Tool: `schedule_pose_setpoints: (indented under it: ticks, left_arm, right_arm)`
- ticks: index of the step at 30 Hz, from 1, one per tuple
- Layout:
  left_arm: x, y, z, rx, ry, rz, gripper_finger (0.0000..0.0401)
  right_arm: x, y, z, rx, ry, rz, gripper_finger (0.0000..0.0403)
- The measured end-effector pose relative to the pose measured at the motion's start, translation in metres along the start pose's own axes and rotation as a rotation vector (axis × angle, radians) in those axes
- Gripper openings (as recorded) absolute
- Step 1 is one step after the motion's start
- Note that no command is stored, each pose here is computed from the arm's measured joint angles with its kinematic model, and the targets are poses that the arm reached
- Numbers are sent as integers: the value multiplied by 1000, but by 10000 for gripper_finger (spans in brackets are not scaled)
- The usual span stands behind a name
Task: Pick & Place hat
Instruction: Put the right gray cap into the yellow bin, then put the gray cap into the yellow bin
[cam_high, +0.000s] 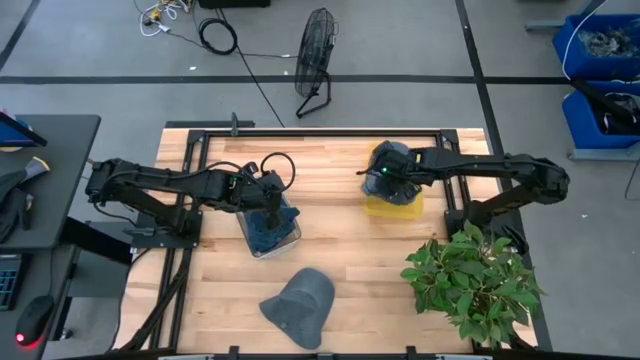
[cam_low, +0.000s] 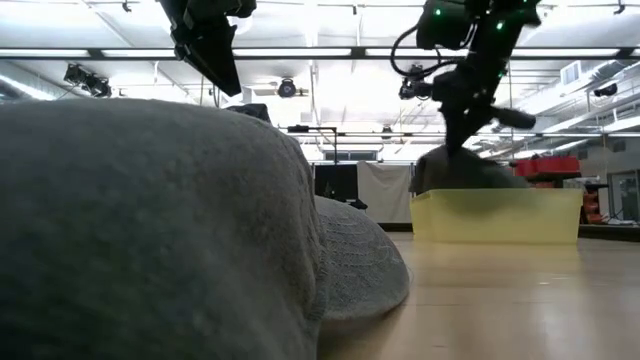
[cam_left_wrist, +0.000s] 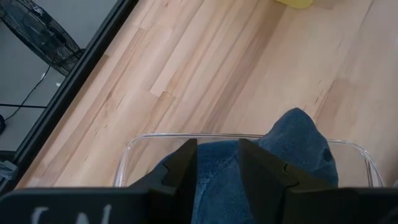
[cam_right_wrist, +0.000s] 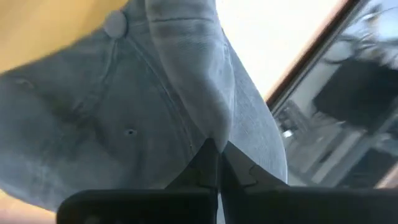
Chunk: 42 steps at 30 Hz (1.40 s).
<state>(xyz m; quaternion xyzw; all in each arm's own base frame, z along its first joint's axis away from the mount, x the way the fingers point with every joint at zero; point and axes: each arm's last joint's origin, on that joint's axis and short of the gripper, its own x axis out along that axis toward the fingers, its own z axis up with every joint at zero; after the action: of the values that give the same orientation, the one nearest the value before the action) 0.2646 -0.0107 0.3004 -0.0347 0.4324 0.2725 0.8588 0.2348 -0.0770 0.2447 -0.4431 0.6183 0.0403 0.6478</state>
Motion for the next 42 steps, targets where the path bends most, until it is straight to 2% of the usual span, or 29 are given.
schedule_pose_setpoints:
  ticks: [4,13,18,25,31,36,42]
  left_arm:
    - [0,0,0,-8,0,0,122]
    - [0,0,0,-9,0,0,122]
    - [0,0,0,-9,0,0,122]
    - [0,0,0,-9,0,0,122]
    - [0,0,0,-9,0,0,122]
    - [0,0,0,-9,0,0,122]
    - [0,0,0,-10,0,0,122]
  right_arm:
    - [8,1,-1,-53,-5,-21,0]
    - [9,15,-16,-127,127,128,0]
    - [9,16,-19,-170,209,107,0]
    - [9,17,-19,-347,166,146,0]
    - [9,18,-12,-307,-31,201,0]
    - [10,13,-10,-163,-46,151,22]
    - [10,9,-7,-50,-56,111,52]
